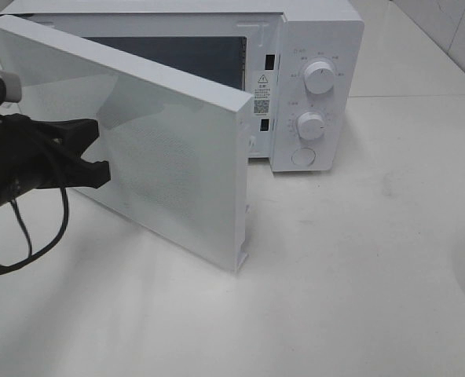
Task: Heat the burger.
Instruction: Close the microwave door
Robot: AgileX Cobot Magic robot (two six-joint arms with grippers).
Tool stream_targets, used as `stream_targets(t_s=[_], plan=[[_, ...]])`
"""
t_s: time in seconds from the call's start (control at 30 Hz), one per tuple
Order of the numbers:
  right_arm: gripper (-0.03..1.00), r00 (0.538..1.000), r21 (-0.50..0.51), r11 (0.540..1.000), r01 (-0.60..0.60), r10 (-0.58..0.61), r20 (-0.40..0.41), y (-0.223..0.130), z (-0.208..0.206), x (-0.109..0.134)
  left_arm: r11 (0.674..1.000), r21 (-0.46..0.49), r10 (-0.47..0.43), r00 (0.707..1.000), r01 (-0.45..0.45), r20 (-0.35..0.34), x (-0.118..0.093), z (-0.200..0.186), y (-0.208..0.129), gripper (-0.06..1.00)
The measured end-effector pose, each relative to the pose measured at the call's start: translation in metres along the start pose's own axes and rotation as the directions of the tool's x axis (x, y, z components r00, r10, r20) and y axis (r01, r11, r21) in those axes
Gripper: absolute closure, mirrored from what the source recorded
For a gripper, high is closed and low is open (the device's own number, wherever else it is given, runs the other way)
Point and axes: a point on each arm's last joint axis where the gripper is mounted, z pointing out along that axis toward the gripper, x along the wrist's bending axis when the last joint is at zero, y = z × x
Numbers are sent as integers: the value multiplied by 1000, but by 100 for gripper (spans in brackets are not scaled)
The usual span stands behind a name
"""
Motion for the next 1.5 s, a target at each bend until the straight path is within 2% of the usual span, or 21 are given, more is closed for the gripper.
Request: stream_targets(t_s=[0.33, 0.6, 0.87, 1.0, 1.13, 1.3, 1.5], plan=[[20, 1000, 0, 1000, 0, 0, 0, 0, 0, 0, 1000, -20, -21, 999, 21, -26, -27, 32, 9, 94], [20, 1000, 0, 1000, 0, 0, 0, 0, 0, 0, 1000, -23, -1, 998, -1, -61, -52, 69, 25, 94], [20, 1000, 0, 1000, 0, 0, 0, 0, 0, 0, 1000, 0, -12, 995, 12, -95, -62, 100, 35, 94], [20, 1000, 0, 1000, 0, 0, 0, 0, 0, 0, 999, 49, 15, 997, -11, -72, -71, 112, 36, 94], [20, 1000, 0, 1000, 0, 0, 0, 0, 0, 0, 998, 59, 24, 997, -20, -68, -75, 120, 38, 94], [20, 1000, 0, 1000, 0, 0, 0, 0, 0, 0, 991, 127, 43, 998, -37, -48, -84, 134, 35, 94], [20, 1000, 0, 1000, 0, 0, 0, 0, 0, 0, 986, 158, 54, 998, -48, -32, -86, 137, 34, 94]])
